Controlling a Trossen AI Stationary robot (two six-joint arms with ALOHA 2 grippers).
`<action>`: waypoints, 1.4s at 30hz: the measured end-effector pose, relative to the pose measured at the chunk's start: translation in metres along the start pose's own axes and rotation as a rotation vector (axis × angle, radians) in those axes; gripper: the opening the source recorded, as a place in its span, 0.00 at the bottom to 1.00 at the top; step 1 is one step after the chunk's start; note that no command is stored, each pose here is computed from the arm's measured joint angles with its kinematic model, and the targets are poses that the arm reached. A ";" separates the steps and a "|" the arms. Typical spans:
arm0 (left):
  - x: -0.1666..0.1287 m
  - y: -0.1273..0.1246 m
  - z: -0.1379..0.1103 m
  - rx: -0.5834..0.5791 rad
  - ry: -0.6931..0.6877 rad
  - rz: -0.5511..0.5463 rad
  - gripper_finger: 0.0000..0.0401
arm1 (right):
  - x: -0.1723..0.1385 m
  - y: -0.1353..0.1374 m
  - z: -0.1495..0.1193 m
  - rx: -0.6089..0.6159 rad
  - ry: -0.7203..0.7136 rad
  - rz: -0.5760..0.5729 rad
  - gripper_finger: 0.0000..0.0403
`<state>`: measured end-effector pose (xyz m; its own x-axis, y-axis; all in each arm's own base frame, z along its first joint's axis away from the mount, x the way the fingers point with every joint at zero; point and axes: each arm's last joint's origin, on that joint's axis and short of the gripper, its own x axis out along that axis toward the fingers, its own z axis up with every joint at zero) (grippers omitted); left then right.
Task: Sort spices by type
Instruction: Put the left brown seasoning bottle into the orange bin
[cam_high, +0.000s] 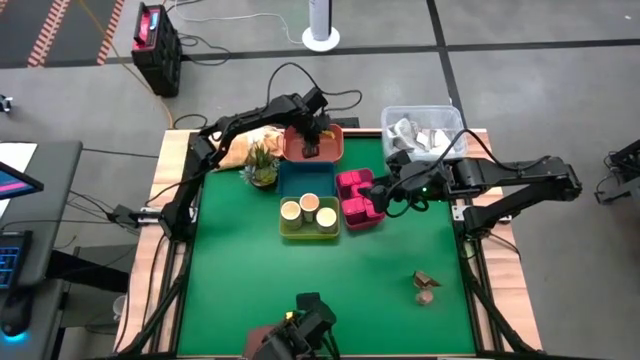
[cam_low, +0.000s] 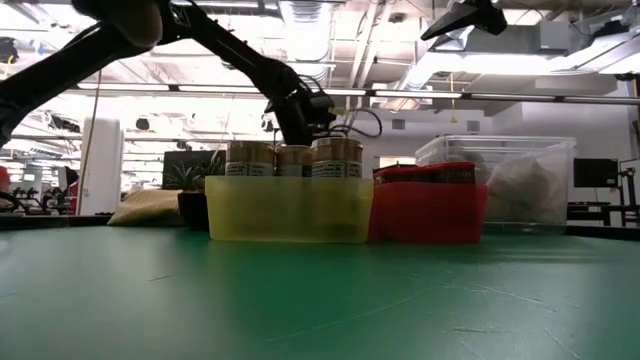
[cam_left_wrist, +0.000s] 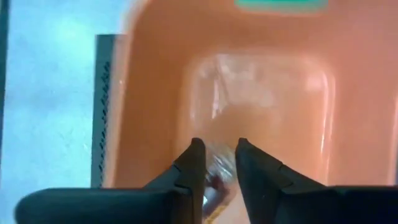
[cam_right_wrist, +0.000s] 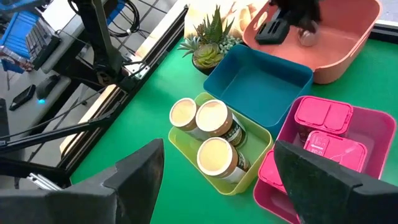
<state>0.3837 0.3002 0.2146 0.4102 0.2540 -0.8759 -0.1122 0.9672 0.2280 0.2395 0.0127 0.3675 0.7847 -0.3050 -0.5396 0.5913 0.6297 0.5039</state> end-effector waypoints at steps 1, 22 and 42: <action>-0.004 0.002 0.003 -0.042 -0.014 0.009 0.22 | 0.000 0.000 0.000 0.000 0.001 0.001 0.81; -0.008 -0.001 -0.001 0.444 0.098 0.016 0.44 | -0.010 0.014 -0.008 -0.020 0.090 0.122 0.81; -0.001 -0.006 0.002 0.416 0.036 -0.035 0.61 | -0.017 0.022 -0.019 -0.054 0.131 0.169 0.81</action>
<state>0.3859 0.2944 0.2147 0.3742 0.2279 -0.8989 0.2796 0.8965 0.3437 0.2360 0.0451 0.3750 0.8391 -0.0989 -0.5350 0.4397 0.7023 0.5598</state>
